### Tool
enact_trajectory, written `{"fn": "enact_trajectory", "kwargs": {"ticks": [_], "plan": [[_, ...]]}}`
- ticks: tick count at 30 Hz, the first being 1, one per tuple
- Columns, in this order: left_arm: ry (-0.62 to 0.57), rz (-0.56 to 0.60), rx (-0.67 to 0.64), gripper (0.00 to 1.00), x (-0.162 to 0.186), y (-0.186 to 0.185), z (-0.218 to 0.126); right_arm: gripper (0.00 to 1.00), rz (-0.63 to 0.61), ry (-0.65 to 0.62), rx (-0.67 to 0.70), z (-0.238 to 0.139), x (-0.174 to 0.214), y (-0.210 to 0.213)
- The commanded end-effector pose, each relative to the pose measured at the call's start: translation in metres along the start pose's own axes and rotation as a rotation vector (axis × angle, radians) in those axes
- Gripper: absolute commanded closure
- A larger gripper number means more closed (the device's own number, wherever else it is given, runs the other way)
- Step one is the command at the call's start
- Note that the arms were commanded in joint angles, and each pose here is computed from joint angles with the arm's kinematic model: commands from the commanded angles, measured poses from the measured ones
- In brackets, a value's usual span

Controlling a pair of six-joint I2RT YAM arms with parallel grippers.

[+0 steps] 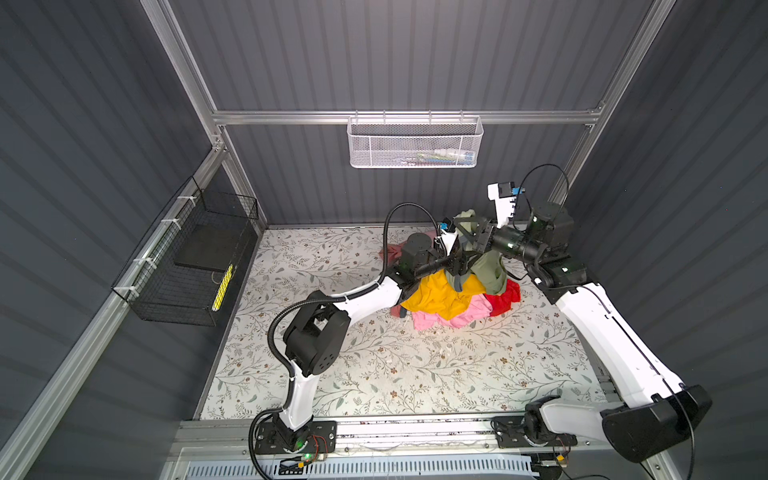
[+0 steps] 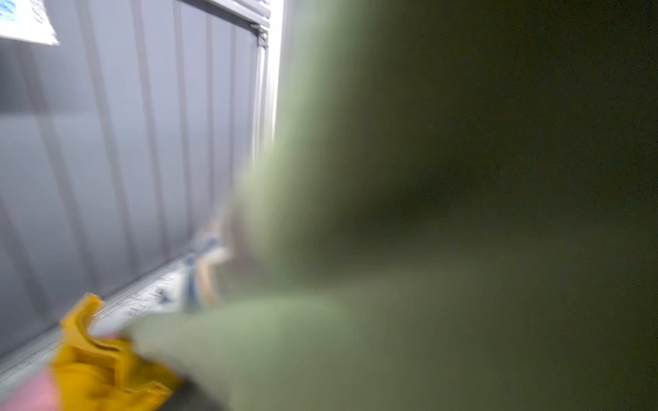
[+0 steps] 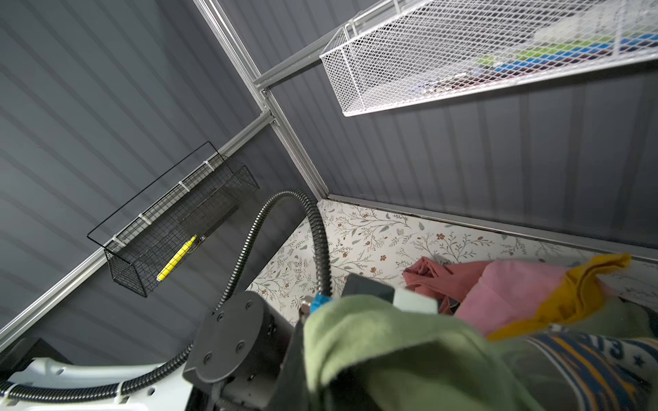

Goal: Pick out a specific cloth from the pile
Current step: 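Lift the green sweatshirt with the right gripper while the left gripper reaches toward it, then grasp the green sweatshirt with the left gripper and release the right gripper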

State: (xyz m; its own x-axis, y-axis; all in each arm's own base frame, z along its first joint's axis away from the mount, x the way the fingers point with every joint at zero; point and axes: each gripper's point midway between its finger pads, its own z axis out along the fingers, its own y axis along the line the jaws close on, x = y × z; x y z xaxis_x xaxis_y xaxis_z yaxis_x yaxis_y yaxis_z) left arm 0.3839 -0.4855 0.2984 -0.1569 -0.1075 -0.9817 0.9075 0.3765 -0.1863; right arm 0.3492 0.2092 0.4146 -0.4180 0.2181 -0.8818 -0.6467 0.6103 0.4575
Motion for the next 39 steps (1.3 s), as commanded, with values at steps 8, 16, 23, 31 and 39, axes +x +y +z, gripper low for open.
{"fn": "enact_trajectory", "kwargs": {"ticks": [8,16,23,31,39], "plan": [[-0.128,0.123,-0.103,1.00,-0.067,0.004,-0.019,0.79,0.010,-0.029,0.189,-0.040,0.030,-0.037],[-0.133,0.217,-0.154,1.00,-0.106,-0.005,-0.042,0.15,0.027,-0.052,0.525,-0.087,0.068,-0.109],[-0.163,0.298,-0.211,1.00,-0.145,-0.012,-0.067,0.01,-0.014,-0.026,0.731,-0.117,0.106,-0.154],[-0.142,0.388,-0.337,1.00,-0.162,-0.004,-0.093,0.01,-0.033,0.000,0.767,-0.118,0.148,-0.181],[-0.119,0.467,-0.573,1.00,-0.191,0.011,-0.157,0.01,-0.069,-0.008,0.799,-0.122,0.170,-0.196]]}}
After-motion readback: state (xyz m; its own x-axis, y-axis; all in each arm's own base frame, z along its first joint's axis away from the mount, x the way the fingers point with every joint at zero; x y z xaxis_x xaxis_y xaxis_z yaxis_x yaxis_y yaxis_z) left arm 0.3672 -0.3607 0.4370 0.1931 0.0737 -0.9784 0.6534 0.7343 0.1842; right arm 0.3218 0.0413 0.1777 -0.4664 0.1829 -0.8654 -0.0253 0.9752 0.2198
